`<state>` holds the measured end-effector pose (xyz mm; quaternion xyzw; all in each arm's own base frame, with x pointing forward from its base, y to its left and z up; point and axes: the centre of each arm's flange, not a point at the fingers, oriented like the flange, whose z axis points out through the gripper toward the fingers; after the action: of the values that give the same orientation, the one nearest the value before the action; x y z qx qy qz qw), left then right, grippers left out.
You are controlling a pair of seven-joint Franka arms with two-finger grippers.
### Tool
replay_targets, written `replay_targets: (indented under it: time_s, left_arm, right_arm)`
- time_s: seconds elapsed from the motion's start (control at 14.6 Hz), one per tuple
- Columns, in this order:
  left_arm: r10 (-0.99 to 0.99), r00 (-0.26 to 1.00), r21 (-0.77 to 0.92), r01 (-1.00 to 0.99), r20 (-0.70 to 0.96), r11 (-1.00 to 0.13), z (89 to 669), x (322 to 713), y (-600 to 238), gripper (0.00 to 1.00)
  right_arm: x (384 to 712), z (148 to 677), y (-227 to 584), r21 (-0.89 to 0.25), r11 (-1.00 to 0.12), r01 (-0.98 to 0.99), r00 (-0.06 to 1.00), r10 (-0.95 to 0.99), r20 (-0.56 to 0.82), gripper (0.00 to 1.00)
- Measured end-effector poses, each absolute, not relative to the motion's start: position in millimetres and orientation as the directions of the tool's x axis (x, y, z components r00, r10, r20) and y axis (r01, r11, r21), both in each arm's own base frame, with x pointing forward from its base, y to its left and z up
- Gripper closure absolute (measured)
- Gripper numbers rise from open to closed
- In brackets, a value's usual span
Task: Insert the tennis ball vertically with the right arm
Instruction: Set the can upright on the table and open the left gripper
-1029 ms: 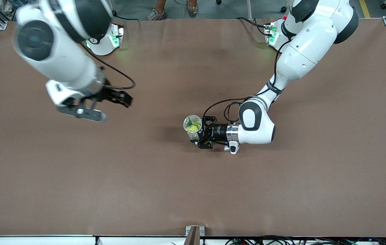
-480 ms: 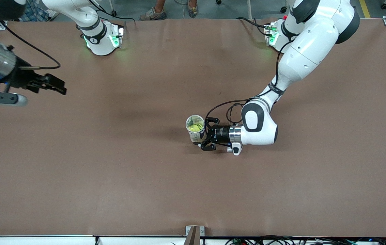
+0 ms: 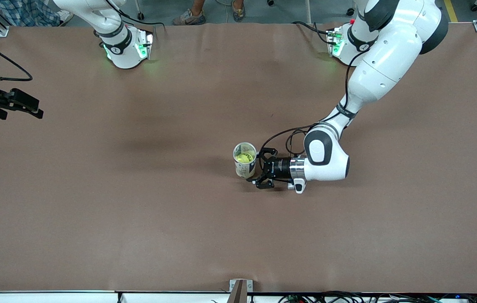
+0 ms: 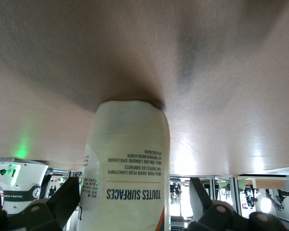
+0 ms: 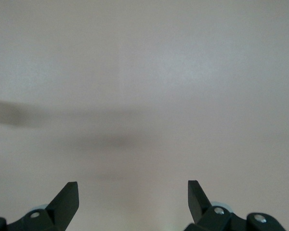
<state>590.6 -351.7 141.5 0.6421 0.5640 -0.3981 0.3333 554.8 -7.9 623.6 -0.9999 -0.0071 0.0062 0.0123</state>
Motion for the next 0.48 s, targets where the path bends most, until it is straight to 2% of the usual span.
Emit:
replay_targets:
  time_s: [0.48]
  left_arm:
    - [0.479, 0.039, -0.043, 0.986, -0.877, -0.159, 127.0, 579.8, -343.2, 0.0]
  right_arm:
    - [556.2, 648.6, -25.3, 0.01, -0.997, 0.074, 0.996, 0.075, 0.054, 0.0]
